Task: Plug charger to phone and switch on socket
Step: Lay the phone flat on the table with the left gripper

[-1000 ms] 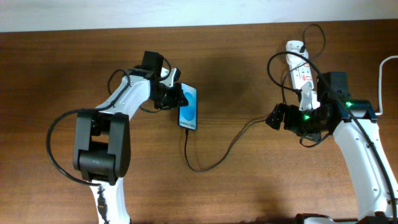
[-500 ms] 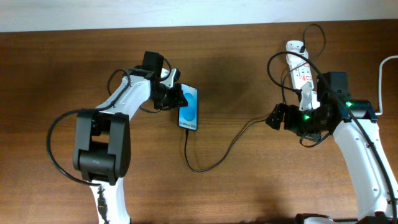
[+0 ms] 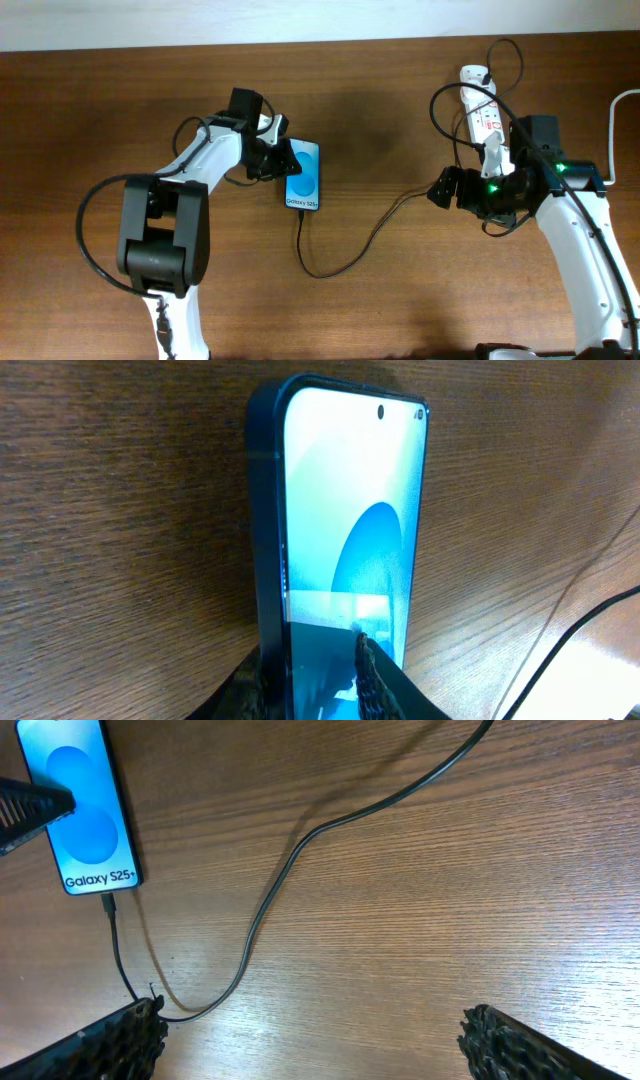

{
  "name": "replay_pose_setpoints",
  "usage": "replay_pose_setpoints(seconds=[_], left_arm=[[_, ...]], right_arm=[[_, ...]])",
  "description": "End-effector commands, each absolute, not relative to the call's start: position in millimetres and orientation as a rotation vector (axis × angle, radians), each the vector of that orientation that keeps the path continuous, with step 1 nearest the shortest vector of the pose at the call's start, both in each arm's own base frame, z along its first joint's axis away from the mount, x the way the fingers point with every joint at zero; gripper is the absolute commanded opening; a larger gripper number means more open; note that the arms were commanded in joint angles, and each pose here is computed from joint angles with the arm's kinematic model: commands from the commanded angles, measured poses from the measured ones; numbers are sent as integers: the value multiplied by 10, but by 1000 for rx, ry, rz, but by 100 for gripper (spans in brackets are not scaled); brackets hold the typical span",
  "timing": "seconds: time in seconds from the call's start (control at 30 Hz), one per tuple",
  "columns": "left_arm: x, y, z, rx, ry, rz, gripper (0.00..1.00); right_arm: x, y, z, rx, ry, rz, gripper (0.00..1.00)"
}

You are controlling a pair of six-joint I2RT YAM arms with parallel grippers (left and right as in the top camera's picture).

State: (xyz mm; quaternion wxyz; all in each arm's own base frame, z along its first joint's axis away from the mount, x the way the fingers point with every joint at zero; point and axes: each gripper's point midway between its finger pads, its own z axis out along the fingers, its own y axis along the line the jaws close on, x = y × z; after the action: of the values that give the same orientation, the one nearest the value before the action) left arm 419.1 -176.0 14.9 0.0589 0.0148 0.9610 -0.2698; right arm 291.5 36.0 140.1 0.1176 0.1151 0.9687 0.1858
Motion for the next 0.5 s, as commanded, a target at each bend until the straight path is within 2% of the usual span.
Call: replay_pose_setpoints(seconds=[0.0,0.47], left_arm=[[4120,-1740,63,58,2934,-807,28],[4097,-1884,59,114,2920,-812,30]], right_arm=[[2965,325,1440,330,2819,527,98],[2965,325,1440,330,2819,527,98]])
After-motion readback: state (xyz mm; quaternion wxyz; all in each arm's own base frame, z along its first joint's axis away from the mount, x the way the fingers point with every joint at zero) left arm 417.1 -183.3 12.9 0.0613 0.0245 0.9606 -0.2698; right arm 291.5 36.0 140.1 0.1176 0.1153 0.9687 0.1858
